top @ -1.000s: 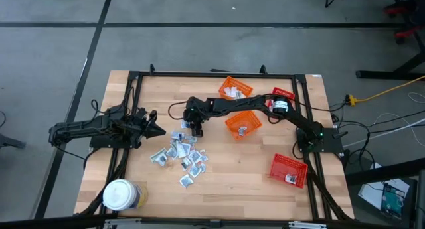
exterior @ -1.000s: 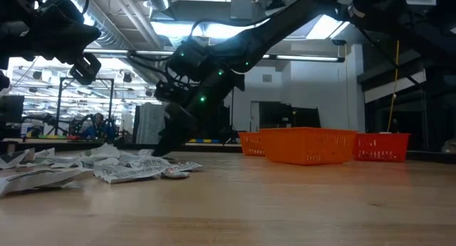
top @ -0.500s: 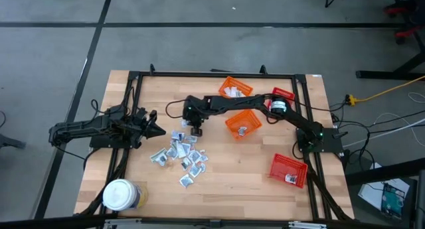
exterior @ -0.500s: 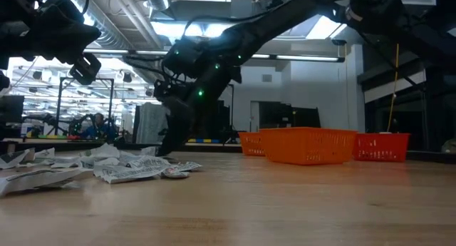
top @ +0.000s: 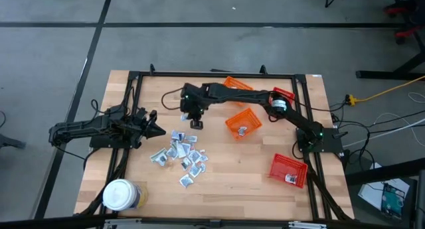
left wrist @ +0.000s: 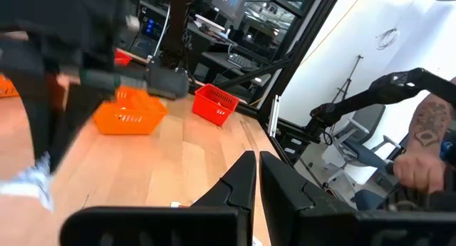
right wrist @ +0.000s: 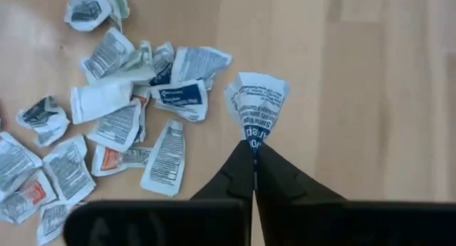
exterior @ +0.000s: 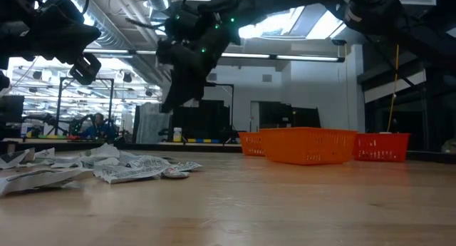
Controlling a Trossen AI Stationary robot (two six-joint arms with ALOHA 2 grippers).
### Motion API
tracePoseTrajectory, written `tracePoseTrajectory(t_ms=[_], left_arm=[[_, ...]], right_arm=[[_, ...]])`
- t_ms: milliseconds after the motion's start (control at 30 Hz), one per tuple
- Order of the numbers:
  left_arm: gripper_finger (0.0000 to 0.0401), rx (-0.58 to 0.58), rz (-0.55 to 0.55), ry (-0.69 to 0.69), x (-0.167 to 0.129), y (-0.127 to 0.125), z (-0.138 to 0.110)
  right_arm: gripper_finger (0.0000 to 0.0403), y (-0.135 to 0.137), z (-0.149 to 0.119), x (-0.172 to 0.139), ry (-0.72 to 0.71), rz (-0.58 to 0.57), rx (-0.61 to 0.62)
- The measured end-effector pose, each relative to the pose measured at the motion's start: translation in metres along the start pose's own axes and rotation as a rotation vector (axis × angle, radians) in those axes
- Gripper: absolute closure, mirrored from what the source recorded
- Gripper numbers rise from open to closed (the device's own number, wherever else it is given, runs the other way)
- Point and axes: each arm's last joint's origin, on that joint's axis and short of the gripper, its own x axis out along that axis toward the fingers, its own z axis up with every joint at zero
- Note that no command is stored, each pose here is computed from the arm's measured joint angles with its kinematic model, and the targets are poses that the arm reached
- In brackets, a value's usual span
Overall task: Pick & Place First Aid Supplies
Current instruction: Put the blue alcohol pad into the bottom orange bin
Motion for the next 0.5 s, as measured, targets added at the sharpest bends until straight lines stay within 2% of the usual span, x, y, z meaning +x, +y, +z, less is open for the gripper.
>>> tracePoseTrajectory(t_ms=[133, 333, 500], left_arm=[[0.0385, 0.0, 0.0, 0.0, 0.0, 0.0, 0.0], [0.0386, 0.0, 0.0, 0.0, 0.0, 0.0, 0.0], [0.0386, 0.0, 0.0, 0.0, 0.0, 0.0, 0.0]], right_arm=[[0.0388, -0.006, 0.006, -0.021, -0.015, -0.014, 0.011], [0.0398, -0.006, 0.006, -0.054, 0.0, -0.026, 0.02], [0.039, -0.003, 0.003, -0.07, 0.04, -0.036, 0.018]])
